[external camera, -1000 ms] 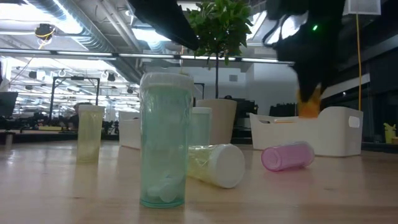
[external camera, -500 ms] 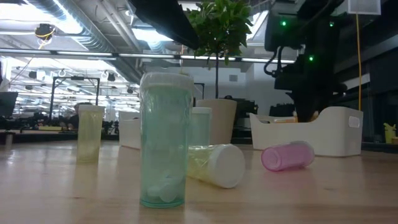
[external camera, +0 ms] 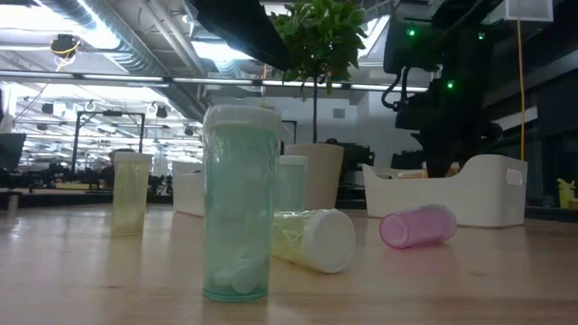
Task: Pick and place medicine bottles into bin by pill shape (circle, oval)
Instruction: Put the top left orange pill bottle into the right white bin
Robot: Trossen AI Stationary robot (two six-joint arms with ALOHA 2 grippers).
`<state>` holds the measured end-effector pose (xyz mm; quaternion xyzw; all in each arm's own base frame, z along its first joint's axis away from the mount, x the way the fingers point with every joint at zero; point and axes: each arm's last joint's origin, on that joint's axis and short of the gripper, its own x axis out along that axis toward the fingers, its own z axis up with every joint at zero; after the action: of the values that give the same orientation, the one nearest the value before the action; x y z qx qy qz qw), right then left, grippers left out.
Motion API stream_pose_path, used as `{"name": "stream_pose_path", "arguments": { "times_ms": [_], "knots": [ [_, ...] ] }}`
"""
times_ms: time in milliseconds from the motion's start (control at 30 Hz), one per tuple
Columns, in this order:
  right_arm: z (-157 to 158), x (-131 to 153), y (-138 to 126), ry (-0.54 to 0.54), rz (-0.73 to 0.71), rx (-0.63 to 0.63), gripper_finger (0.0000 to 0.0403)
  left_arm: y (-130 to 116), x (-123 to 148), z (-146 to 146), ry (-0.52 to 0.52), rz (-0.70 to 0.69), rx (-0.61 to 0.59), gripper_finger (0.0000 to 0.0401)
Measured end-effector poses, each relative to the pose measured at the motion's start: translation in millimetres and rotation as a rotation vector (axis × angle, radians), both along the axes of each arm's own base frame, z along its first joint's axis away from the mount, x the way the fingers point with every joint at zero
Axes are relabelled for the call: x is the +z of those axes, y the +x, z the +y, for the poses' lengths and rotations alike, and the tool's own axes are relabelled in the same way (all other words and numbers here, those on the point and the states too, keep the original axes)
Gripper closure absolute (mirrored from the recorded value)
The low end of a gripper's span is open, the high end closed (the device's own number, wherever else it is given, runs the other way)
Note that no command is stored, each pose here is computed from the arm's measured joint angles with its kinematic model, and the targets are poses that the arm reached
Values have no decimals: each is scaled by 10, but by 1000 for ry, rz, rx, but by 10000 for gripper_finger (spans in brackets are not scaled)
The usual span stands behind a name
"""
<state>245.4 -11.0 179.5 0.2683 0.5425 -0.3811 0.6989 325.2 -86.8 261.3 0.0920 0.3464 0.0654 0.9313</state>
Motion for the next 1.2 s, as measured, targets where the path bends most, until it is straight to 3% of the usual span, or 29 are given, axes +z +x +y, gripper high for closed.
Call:
{"name": "stream_pose_path", "arguments": {
  "times_ms": [1200],
  "knots": [
    [-10,3,1,-44,-2,-10,177,0,0,-1,0,0,0,177]
  ]
}}
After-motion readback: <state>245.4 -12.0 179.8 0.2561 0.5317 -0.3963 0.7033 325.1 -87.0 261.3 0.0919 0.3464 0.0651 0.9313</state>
